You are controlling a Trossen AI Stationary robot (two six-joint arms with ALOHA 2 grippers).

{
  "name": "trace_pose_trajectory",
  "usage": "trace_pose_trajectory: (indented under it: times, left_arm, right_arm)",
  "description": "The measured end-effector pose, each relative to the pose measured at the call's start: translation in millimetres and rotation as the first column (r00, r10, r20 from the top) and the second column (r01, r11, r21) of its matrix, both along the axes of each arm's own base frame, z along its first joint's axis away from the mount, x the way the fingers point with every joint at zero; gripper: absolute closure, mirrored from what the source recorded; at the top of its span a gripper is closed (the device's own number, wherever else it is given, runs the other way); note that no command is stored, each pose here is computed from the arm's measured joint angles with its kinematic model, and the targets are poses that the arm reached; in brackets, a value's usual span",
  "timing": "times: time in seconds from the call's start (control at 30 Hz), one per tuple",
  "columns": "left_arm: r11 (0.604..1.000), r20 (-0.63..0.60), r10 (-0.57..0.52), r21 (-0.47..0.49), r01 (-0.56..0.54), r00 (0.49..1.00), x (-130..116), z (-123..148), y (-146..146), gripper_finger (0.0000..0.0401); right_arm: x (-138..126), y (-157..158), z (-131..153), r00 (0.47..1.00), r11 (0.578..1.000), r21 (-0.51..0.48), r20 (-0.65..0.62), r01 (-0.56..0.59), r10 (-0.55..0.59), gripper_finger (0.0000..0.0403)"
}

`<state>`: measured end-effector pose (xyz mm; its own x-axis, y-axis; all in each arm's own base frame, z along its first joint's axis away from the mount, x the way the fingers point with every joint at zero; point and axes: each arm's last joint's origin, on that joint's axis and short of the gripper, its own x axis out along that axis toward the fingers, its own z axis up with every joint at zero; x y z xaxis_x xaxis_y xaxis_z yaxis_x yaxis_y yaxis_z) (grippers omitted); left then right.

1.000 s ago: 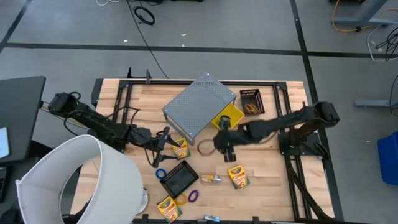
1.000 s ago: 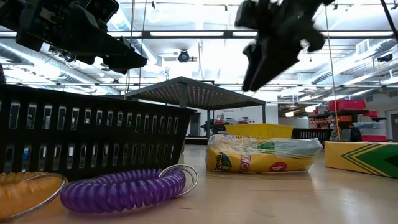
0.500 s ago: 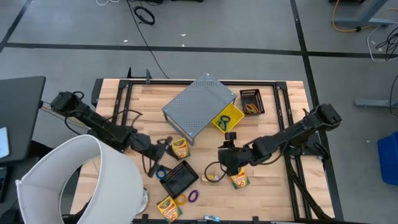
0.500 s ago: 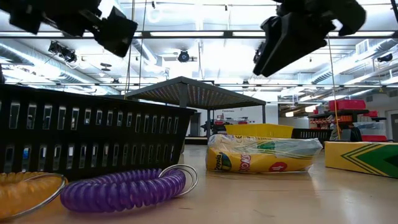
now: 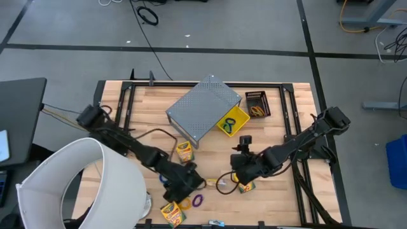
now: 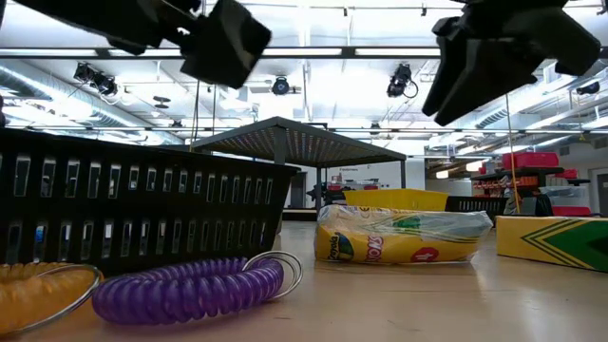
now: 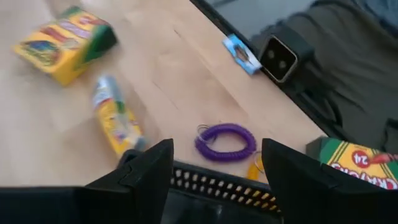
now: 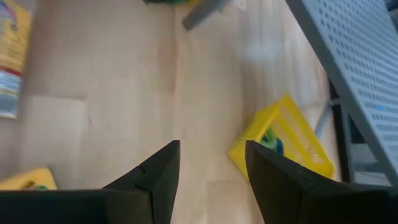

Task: Pick & Place Office Desk Supplies
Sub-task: Put the purple spring keychain into the yellow bin

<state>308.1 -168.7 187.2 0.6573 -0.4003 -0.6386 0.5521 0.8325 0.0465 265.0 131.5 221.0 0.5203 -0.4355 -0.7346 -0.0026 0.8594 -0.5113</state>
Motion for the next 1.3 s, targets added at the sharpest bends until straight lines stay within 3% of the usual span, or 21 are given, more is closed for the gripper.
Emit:
trace_pose_trajectory:
  times: [0.3, 0.67, 0.87, 1.03, 1.3]
  left_arm:
    - [0.989, -0.064, -0.135, 0.058, 0.139, 0.989, 30, -18, -24, 0.0178]
    - [0.987, -0.14, -0.117, 0.095, 0.131, 0.983, 43, -51, -30, 0.019]
    - [0.985, -0.124, -0.121, 0.112, 0.135, 0.985, 43, -50, -30, 0.019]
    - [0.975, -0.098, -0.116, 0.18, 0.133, 0.988, 44, -51, -29, 0.019]
    - [0.927, -0.035, -0.259, 0.271, 0.259, 0.965, 46, -40, -39, 0.0205]
  right_arm:
    - [-7, 3, -1, 1.0, 0.999, -0.034, -0.006, 0.028, -0.028, 0.0215]
    - [-17, -2, -2, 0.993, 0.993, -0.06, -0.05, 0.101, -0.104, 0.0215]
    - [-16, -2, -3, 0.993, 0.994, -0.055, -0.05, 0.1, -0.102, 0.0215]
    - [-17, -2, -3, 0.994, 0.994, -0.055, -0.05, 0.099, -0.102, 0.0215]
    - [-17, -1, -3, 0.994, 0.994, -0.055, -0.056, 0.093, -0.096, 0.0215]
